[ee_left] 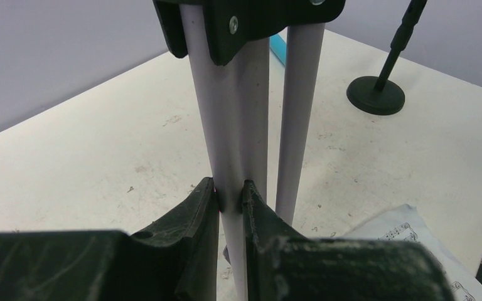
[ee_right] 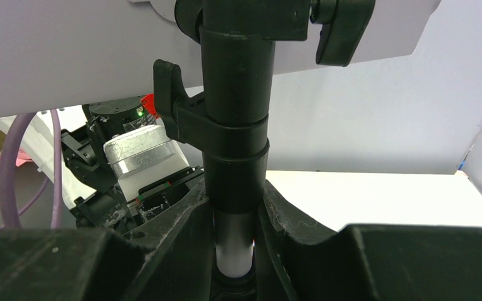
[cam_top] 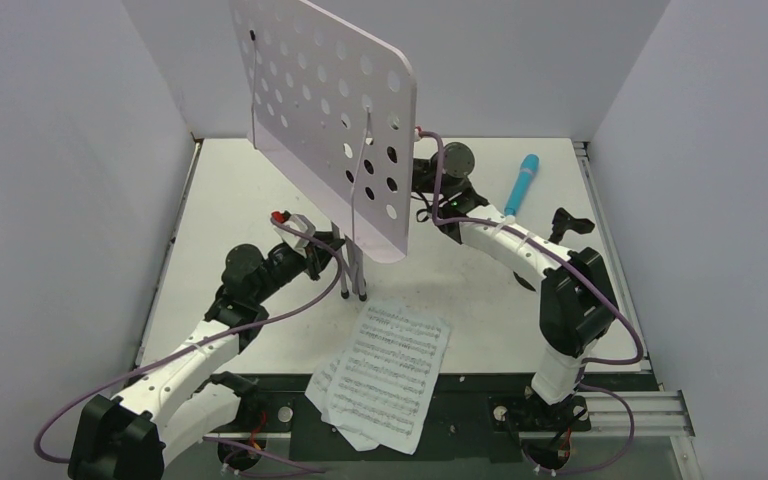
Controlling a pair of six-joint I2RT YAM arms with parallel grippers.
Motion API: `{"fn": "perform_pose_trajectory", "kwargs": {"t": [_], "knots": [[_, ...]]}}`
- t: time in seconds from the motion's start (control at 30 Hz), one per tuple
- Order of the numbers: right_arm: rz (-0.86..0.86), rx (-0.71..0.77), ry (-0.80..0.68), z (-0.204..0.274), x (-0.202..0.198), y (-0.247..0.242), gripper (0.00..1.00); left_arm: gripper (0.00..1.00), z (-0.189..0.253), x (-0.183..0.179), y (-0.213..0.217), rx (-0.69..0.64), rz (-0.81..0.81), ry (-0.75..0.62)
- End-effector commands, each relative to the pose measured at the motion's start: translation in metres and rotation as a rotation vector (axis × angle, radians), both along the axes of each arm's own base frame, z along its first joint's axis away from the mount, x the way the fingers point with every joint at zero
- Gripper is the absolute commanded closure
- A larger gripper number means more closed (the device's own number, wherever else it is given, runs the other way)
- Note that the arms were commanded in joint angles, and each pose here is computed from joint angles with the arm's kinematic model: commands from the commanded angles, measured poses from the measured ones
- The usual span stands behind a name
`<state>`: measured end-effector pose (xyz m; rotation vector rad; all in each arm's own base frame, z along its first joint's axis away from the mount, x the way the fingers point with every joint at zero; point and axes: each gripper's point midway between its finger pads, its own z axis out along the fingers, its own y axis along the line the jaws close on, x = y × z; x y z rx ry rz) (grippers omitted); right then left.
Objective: Set up the instrument practice props
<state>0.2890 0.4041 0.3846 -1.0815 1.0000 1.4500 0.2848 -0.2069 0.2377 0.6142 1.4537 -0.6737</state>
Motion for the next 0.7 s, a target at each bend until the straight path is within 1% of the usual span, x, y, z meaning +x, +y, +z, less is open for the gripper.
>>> {"fn": "perform_pose_trajectory", "kwargs": {"t": [0.0, 0.13, 0.23, 0.47, 0.67], "knots": [[-0.071, 0.273, -0.297, 0.137, -0.044, -0.038, 0.95, 1.0, 0.052, 0.015, 0.01, -0.045, 0.08, -0.156], [-0.085, 0.291, -0.318, 0.15, -0.047, -0.042, 0.95, 1.0, 0.058, 0.016, 0.012, -0.051, 0.093, -0.167], [-0.105, 0.299, -0.329, 0.156, -0.046, -0.044, 0.95, 1.0, 0.06, 0.018, 0.013, -0.027, 0.1, -0.189], [-0.136, 0.319, -0.349, 0.165, -0.045, -0.047, 0.95, 1.0, 0.059, 0.018, 0.015, -0.021, 0.115, -0.188], [-0.196, 0.347, -0.361, 0.179, -0.039, -0.052, 0.95, 1.0, 0.055, 0.021, 0.021, -0.015, 0.149, -0.184]]}}
